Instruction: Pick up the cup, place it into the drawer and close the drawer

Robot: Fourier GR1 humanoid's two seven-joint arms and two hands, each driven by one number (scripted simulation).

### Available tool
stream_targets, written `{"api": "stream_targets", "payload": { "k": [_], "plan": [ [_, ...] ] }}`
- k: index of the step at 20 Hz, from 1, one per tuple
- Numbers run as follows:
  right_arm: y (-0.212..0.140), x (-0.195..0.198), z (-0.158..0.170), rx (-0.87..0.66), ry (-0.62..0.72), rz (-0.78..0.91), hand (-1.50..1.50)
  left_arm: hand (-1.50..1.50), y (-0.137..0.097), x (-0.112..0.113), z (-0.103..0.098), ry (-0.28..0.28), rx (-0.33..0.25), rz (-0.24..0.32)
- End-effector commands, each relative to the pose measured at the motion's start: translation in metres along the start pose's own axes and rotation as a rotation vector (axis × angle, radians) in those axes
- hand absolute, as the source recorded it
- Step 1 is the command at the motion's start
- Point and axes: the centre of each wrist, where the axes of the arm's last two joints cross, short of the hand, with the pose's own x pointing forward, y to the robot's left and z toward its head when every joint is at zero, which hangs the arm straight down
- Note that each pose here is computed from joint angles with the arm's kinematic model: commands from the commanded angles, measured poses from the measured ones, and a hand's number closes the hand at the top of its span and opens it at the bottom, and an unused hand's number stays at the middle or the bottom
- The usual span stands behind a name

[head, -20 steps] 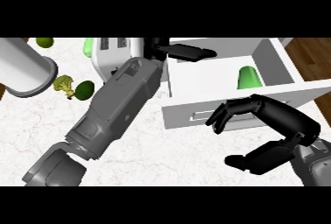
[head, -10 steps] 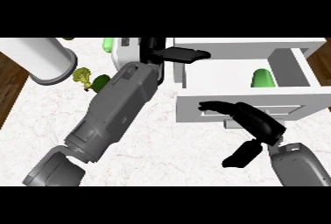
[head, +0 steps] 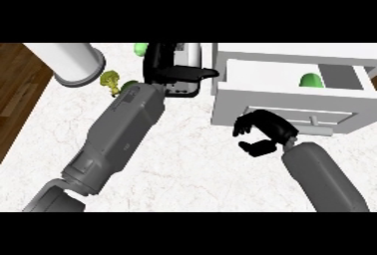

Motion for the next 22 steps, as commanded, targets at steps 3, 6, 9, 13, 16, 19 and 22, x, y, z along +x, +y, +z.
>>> {"api": "stream_targets", "payload": {
  "k": [3,6,9,13,16,19,22],
  "plan": [
    [-0.018,-0.023,-0.022,-0.129,-0.018,-0.051,1.50,-1.50,0.026,-0.004,0.016,0.001,0.001,0.023],
    [-0.053,-0.027,-0.022,-0.222,-0.016,-0.059,1.50,-1.50,0.028,0.003,0.013,0.000,-0.017,0.027],
    [-0.089,-0.030,-0.016,-0.316,-0.023,-0.084,1.50,-1.50,0.056,0.003,0.021,-0.002,-0.029,0.033],
    [-0.130,-0.025,-0.010,-0.408,0.024,-0.089,1.50,-1.50,0.048,0.001,0.024,0.016,-0.056,0.038],
    [-0.142,-0.022,-0.006,-0.431,0.009,-0.124,1.50,-1.50,0.055,0.001,0.028,0.022,-0.073,0.037],
    [-0.160,-0.022,0.005,-0.443,0.005,-0.133,1.50,-1.50,0.066,0.007,0.026,0.005,-0.066,0.026],
    [-0.169,-0.025,0.015,-0.458,-0.014,-0.155,1.50,-1.50,0.074,0.003,0.032,0.030,-0.070,0.027]
  ]
}}
